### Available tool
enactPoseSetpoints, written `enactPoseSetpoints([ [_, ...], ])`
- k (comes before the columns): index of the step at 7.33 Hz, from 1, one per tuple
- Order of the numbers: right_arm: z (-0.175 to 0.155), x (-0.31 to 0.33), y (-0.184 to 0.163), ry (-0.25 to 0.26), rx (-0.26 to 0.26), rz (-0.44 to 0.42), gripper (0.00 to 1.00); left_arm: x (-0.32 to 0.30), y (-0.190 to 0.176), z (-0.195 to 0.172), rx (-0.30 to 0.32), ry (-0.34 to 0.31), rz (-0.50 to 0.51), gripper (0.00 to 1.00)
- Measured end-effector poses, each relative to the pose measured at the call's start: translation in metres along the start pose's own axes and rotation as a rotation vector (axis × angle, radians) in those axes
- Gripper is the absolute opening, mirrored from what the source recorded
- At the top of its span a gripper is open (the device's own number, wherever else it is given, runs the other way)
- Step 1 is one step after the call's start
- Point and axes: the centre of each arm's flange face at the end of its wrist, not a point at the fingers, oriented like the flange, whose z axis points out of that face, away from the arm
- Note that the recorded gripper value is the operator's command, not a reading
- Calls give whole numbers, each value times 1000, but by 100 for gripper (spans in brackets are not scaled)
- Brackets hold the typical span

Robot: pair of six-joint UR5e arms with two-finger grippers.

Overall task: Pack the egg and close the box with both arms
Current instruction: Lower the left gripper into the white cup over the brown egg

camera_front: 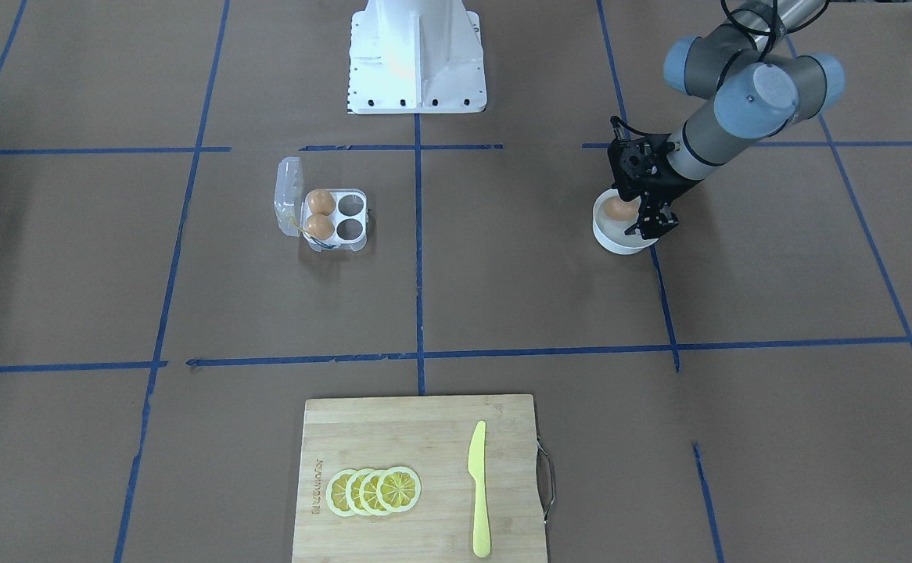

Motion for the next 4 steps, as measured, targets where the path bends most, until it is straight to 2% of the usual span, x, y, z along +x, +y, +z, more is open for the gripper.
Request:
enactPoseSetpoints([
  [2, 4, 0, 0, -1, -8, -1, 100, -8, 5, 3, -71, -38, 24, 82],
  [4, 5, -1, 0, -1, -9, -2, 100, -10, -1, 2, -81, -48, 35, 82],
])
